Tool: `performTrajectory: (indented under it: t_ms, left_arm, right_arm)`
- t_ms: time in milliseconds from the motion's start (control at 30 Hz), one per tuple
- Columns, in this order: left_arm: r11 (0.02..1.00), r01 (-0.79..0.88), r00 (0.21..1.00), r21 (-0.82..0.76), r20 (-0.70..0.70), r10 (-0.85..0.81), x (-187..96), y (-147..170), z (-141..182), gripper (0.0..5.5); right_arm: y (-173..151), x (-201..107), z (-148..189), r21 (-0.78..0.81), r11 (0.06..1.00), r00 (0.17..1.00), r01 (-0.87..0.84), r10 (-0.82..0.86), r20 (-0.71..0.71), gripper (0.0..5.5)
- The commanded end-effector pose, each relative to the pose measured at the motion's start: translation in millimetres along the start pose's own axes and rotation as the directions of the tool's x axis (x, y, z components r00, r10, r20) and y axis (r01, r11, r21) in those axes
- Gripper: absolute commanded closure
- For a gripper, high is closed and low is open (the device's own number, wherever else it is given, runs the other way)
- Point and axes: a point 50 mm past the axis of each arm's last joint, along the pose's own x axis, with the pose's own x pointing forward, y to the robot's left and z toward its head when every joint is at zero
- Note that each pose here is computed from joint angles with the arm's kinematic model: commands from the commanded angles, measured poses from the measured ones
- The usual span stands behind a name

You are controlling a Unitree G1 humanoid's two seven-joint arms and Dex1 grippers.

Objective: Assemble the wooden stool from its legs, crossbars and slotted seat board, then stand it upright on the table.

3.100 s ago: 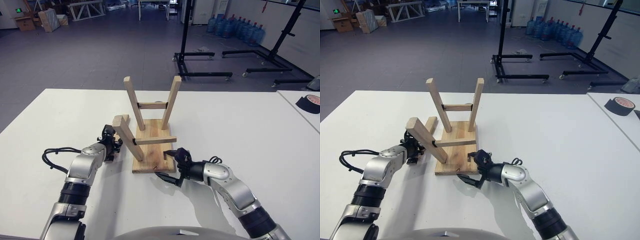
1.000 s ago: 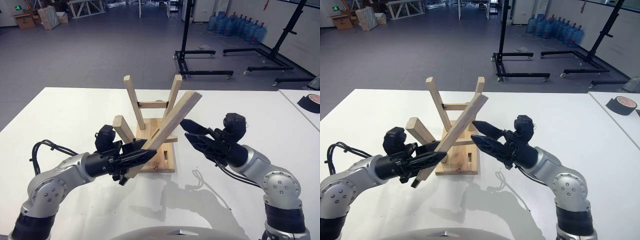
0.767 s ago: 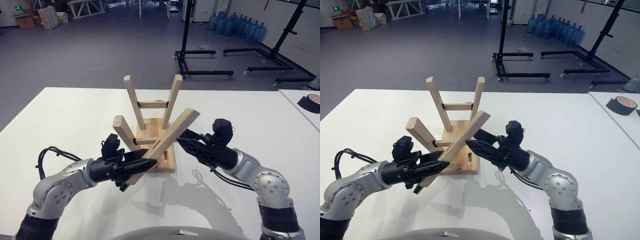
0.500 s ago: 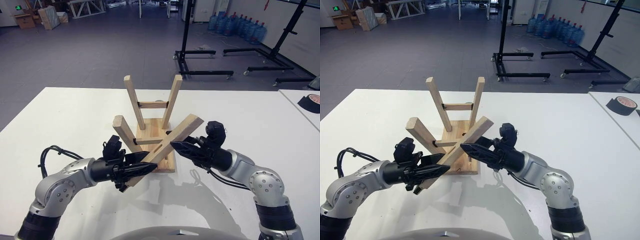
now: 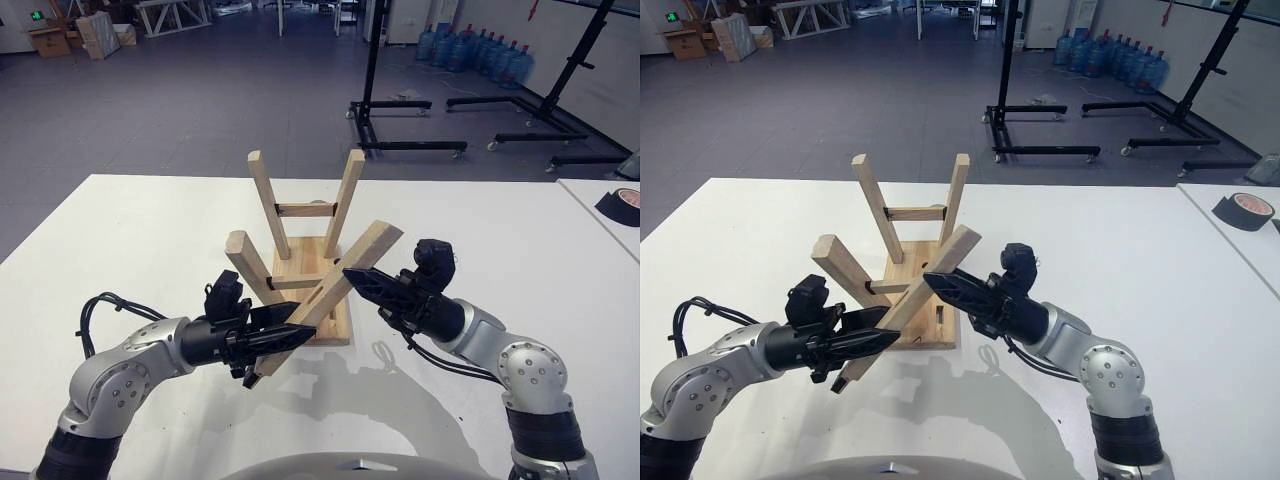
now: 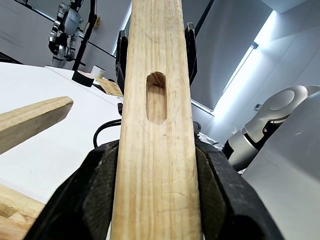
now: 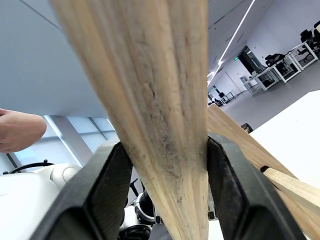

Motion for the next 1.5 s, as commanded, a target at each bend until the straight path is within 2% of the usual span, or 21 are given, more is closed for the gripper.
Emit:
performTrajectory:
  t_ms: [33, 67, 100, 300, 467, 700, 967, 1233, 1500]
  left_arm:
    - [1.0, 0.008, 1.0, -0.016, -0.011, -0.008, 3, -1, 1, 3.48]
    - [1.0, 0.001, 1.0, -0.026, -0.006, -0.002, 3, 0, 2, 3.48]
    - [0.999, -0.011, 1.0, -0.036, -0.001, 0.011, 3, 2, 3, 3.11]
    - [0.995, -0.044, 0.998, -0.088, 0.046, 0.049, -1, 3, 5, 2.21]
    - [0.991, -0.037, 0.99, -0.132, 0.131, 0.054, -11, -5, 8, 2.19]
    - [0.994, 0.015, 0.969, -0.112, 0.249, 0.014, -16, -15, 19, 2.19]
    - [0.998, 0.053, 0.952, -0.038, 0.304, -0.039, -20, -23, 41, 2.19]
    - [0.993, 0.065, 0.936, 0.1, 0.34, -0.095, -16, -34, 71, 2.19]
    - [0.993, 0.032, 0.926, 0.117, 0.37, -0.073, -19, -28, 81, 2.19]
  right_arm:
    - [4, 2, 4, -0.039, 0.999, 1.0, -0.027, 0.027, 0.001, 3.36]
    - [5, 1, 5, -0.061, 0.998, 1.0, -0.027, 0.027, 0.002, 3.37]
    - [5, 0, 6, -0.082, 0.996, 1.0, -0.026, 0.026, 0.003, 3.38]
    - [9, -13, 21, -0.172, 0.985, 1.0, 0.001, -0.003, -0.011, 3.43]
    - [15, -50, 43, -0.247, 0.965, 0.991, 0.087, -0.11, -0.078, 3.43]
    - [-8, -80, 52, -0.313, 0.925, 0.966, 0.217, -0.25, -0.071, 3.44]
    - [-27, -62, 65, -0.414, 0.897, 0.973, 0.154, -0.211, -0.095, 3.46]
    - [-24, -57, 83, -0.474, 0.873, 0.981, 0.11, -0.172, -0.089, 3.46]
    - [-50, -51, 70, -0.438, 0.891, 0.981, 0.122, -0.175, -0.082, 3.47]
